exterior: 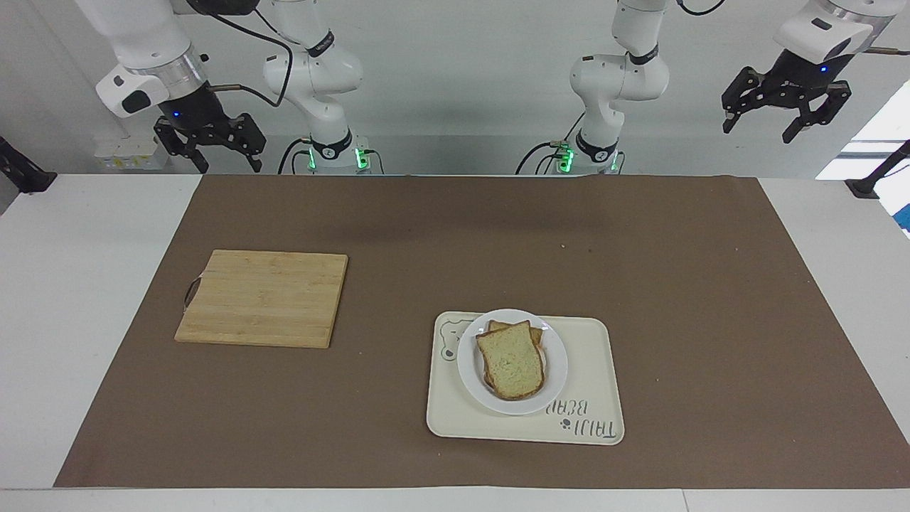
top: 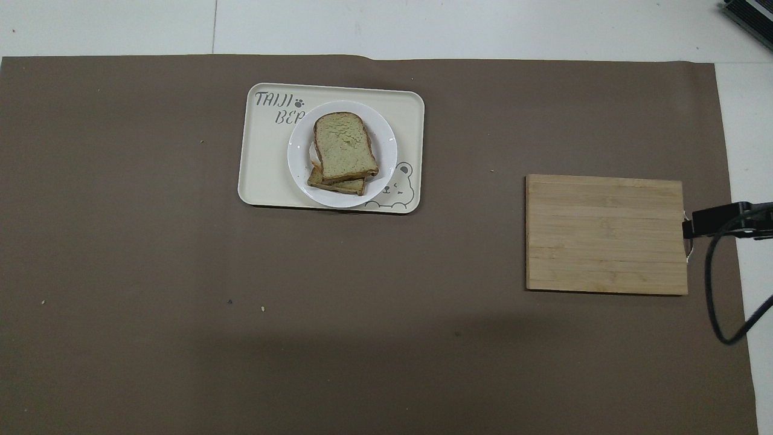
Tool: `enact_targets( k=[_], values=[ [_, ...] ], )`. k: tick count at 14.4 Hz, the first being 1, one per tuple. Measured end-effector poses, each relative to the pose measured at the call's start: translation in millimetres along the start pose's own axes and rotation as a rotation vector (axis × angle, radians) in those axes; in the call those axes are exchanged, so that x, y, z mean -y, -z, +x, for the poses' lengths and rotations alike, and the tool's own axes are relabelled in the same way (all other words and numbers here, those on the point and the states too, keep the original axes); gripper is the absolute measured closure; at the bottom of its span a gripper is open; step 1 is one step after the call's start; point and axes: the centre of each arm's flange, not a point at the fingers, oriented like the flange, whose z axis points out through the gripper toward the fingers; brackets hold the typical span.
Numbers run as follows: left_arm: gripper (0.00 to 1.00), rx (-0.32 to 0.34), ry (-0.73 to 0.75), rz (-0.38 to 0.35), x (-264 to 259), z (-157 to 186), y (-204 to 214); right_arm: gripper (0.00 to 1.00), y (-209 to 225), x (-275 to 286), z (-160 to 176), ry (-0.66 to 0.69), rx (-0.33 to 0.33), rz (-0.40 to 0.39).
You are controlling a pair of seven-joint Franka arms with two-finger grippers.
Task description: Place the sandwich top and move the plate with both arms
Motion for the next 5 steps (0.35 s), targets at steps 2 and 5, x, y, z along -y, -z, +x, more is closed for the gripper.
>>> enact_targets(
  k=[2, 5],
  values=[
    [0.00, -0.001, 0.030, -0.004, -0.6, 0.2, 0.0, 0.00, 0.1, -2.7, 0.0, -0.005, 0.000, 0.000],
    [0.00, -0.002, 0.039, -0.005, -0.7, 0.2, 0.0, 0.00, 0.2, -3.3, 0.0, -0.002, -0.001, 0.000]
  ],
)
